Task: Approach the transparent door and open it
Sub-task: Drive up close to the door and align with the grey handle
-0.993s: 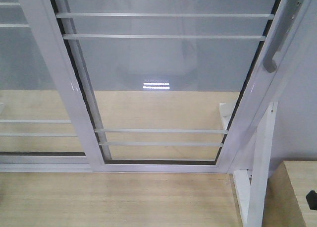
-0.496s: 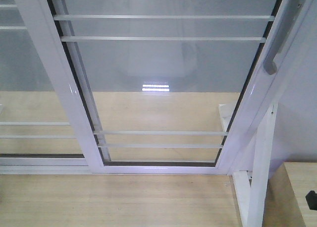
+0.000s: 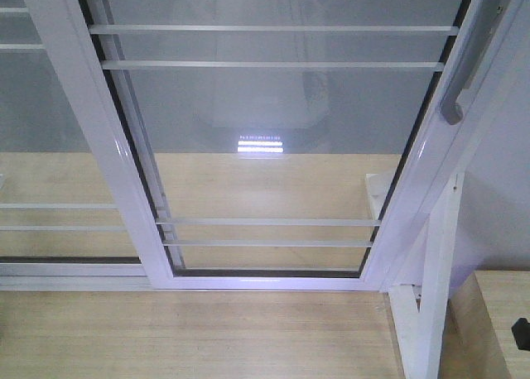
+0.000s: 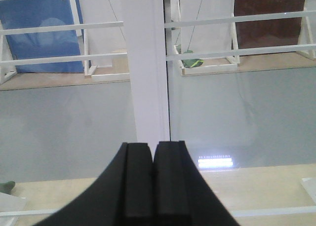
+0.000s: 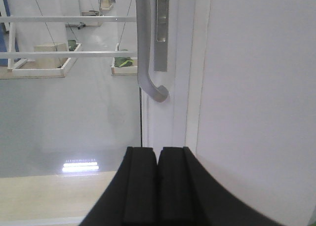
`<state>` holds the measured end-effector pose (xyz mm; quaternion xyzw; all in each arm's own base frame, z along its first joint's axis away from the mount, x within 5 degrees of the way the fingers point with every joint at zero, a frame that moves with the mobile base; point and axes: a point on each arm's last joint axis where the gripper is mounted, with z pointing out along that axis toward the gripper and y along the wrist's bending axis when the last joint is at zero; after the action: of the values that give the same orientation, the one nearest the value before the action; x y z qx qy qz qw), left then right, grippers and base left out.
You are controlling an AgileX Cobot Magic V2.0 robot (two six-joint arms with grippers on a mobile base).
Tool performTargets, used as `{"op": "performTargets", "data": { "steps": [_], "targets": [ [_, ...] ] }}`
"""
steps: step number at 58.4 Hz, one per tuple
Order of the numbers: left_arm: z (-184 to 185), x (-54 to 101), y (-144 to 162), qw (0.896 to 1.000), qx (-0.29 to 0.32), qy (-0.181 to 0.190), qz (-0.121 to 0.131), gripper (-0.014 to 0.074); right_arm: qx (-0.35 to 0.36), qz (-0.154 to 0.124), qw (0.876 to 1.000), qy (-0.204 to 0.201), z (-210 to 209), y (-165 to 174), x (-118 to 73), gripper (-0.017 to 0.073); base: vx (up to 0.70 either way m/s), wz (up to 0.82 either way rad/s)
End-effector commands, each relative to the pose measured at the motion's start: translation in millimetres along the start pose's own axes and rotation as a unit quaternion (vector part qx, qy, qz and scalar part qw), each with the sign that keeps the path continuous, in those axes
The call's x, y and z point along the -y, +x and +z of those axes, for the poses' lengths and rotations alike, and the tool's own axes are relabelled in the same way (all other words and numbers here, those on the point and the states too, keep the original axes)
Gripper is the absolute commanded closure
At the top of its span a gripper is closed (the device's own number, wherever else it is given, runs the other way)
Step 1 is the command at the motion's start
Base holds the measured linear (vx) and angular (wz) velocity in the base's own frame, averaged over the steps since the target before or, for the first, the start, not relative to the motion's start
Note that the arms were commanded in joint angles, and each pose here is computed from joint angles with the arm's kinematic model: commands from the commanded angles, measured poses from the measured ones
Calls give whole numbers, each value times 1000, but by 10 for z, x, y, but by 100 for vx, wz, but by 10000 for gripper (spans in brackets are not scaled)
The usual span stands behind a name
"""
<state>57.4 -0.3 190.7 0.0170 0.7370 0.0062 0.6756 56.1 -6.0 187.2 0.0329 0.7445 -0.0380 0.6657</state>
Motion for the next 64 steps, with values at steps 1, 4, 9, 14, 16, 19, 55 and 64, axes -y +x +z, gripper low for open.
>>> {"op": "performTargets", "data": {
  "steps": [1, 4, 9, 14, 16, 19, 55, 64],
  "targets": [
    [25, 10, 13, 1000, 19, 5, -3, 599, 39, -6, 999, 2, 0, -38, 1, 567, 0, 0],
    [24, 11, -4, 1000, 29, 5, -2, 599, 39, -6, 999, 2, 0, -38, 1, 567, 0, 0],
    [20, 13, -55, 998, 57, 7, -2, 599, 41, -6, 999, 2, 0, -42, 0, 567, 0, 0],
    [15, 15, -88, 997, 75, 8, -3, 599, 48, -8, 999, 2, -1, -54, 0, 567, 0, 0],
    [12, 16, -110, 996, 87, 9, -3, 599, 48, -8, 999, 2, -1, -55, 0, 567, 0, 0],
    [6, 18, -137, 995, 103, 10, -3, 599, 55, -8, 998, 2, -2, -67, 0, 567, 0, 0],
    [-341, -38, -1564, 971, 240, 6, -18, 599, 234, -33, 972, 12, -432, -1516, 20, 567, 0, 0],
    [-29, -47, -1921, 982, 188, 5, -18, 599, 185, -37, 982, 11, -118, -1921, 26, 567, 0, 0]
  ]
}}
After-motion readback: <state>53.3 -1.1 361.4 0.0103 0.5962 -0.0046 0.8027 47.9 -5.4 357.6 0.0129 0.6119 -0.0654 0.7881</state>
